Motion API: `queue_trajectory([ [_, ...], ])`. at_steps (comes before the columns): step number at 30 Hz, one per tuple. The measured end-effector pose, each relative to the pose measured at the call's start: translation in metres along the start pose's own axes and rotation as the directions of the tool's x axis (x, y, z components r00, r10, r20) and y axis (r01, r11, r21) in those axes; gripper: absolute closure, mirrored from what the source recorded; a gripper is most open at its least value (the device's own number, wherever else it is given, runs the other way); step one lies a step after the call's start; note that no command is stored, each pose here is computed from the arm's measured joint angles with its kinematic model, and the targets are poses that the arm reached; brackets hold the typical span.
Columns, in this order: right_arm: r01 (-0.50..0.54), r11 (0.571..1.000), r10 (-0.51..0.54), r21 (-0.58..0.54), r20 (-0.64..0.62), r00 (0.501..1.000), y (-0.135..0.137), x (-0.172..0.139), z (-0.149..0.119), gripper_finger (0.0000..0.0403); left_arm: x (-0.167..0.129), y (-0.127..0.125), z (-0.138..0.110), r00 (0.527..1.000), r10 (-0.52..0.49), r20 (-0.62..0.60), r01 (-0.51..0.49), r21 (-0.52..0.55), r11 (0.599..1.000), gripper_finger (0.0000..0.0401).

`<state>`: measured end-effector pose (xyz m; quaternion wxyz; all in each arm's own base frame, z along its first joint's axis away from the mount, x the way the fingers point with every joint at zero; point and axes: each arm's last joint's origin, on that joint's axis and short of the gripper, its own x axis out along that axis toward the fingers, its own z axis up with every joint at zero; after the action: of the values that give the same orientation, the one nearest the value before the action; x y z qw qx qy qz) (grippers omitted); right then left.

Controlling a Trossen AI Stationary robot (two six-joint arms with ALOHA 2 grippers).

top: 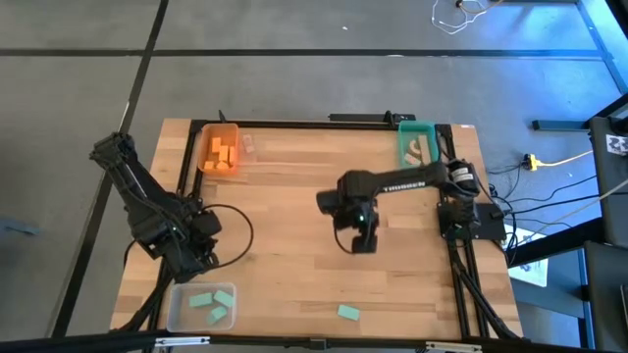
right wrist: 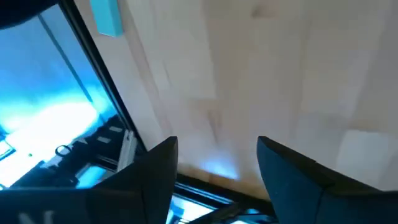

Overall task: Sort & place blocks by color
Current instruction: Put the blue block into the transparent bin

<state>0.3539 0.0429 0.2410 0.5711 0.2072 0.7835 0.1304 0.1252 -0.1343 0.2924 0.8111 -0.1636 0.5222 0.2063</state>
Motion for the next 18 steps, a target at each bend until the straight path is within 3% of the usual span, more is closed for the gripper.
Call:
queue_trajectory([
  [7, 0.035, 0.998, -0.033, 0.057, -0.035, 0.999, 0.042, 0.026, -0.008, 0.0185, 0.0, 0.0, 0.001, 1.0, 0.003, 0.008, -0.004, 0.148, 0.989, 0.0307],
  [18, 0.06, 0.968, -0.026, -0.243, 0.144, 0.989, 0.124, 0.087, -0.016, 0.0185, 0.0, 0.0, 0.001, 1.0, 0.003, 0.005, -0.004, 0.18, 0.984, 0.0307],
])
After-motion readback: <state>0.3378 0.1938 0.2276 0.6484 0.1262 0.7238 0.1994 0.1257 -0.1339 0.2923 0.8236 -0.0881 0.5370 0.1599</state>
